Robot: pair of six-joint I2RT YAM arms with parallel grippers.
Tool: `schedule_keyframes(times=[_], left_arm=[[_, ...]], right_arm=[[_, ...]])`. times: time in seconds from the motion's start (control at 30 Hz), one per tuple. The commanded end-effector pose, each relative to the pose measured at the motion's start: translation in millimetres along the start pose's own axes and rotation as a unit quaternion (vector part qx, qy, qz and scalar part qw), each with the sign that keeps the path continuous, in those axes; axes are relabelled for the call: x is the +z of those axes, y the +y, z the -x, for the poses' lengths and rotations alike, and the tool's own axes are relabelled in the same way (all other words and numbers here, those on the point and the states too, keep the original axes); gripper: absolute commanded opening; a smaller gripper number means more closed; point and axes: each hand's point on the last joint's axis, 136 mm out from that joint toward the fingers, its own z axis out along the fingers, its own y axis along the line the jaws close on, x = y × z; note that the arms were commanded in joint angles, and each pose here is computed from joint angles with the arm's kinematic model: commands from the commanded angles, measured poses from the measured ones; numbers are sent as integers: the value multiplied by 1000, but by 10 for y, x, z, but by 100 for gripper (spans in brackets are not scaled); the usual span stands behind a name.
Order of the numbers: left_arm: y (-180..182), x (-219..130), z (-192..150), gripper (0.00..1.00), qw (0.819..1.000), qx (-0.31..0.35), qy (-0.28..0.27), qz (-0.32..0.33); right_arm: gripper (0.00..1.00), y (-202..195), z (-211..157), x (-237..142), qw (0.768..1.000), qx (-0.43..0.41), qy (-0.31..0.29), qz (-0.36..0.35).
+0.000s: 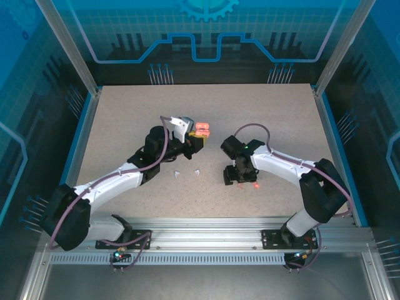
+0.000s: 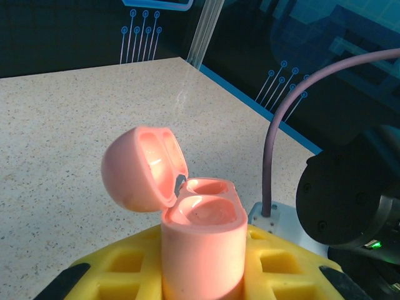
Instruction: Insert wireless bluetooth earbuds into charging case
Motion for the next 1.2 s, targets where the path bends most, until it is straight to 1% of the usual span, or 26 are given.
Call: schedule_keyframes(times=[0.0,0.07,0.17,0.4,0.6,0.8,1.0,1.1,1.17], left_arm=[[-30,14,69,0,1000,0,-26,-3],[-26,5,95,0,999,-1,-32,-1],[-45,6,127,0,999,0,-37,-4],[-109,11,159,0,999,8,-41,-12],[-122,22,143,0,999,12,-37,-13],[-143,41,130,0,999,12,-34,-18],[-157,58,133,0,999,12,-32,-21],[-166,67,141,0,999,14,-31,-22],[-175,74,141,0,999,15,-30,-23]], right_arm=[[66,-95,-6,33,998,52,-2,-35],[66,-143,-15,103,996,68,2,-50],[65,-136,-4,194,996,76,10,-53],[63,-133,-5,325,995,71,23,-61],[57,-123,-3,414,997,56,29,-54],[51,-160,-9,473,996,54,36,-56],[50,-202,-36,496,996,57,37,-55],[47,-221,-51,507,996,58,38,-54],[46,-234,-54,504,996,59,38,-54]])
